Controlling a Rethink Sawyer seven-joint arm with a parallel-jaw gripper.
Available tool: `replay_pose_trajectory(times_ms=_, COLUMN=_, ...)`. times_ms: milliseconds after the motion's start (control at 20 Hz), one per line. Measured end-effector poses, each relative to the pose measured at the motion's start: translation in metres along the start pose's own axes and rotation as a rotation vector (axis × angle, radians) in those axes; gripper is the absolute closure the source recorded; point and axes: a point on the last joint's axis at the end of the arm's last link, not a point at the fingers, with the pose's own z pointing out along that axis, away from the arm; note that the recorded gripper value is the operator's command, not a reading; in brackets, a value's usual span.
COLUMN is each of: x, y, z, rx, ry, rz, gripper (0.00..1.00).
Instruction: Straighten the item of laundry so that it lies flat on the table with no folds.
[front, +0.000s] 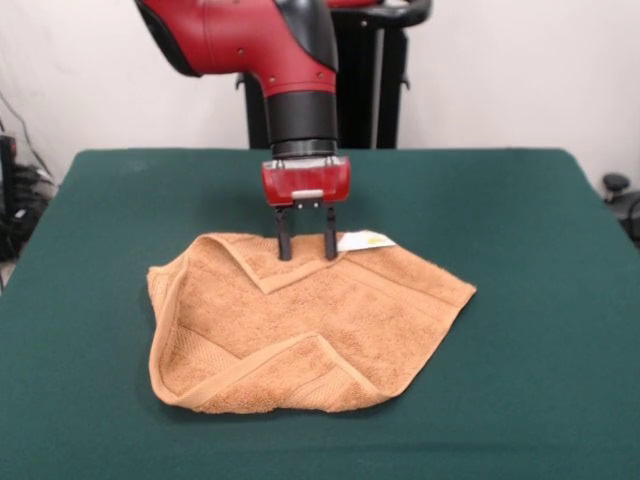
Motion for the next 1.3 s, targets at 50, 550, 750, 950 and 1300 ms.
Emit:
replay_pose_trajectory(times_ms=50, x=0.0004, y=-0.0003, z=0.0005, rx=-0.003, ry=-0.004, rz=-0.004, gripper=0.0)
replay_pose_trajectory(times_ms=550, x=0.0006, y=-0.0087, z=0.0042, rx=0.008, ry=-0.041, rz=-0.02, gripper=1.0)
replay_pose_trajectory(times_ms=750, x=0.0004, y=-0.0078, z=0.0044, rx=0.009, ry=-0.041, rz=-0.026, gripper=1.0)
replay_pose_trajectory(times_ms=950, x=0.0002, y=-0.0074, z=0.0047, rx=0.01, ry=-0.041, rz=-0.029, gripper=1.0)
replay_pose_trajectory(times_ms=1300, x=-0.001, y=-0.0067, z=0.0043, rx=0.015, ry=-0.039, rz=-0.025, gripper=1.0)
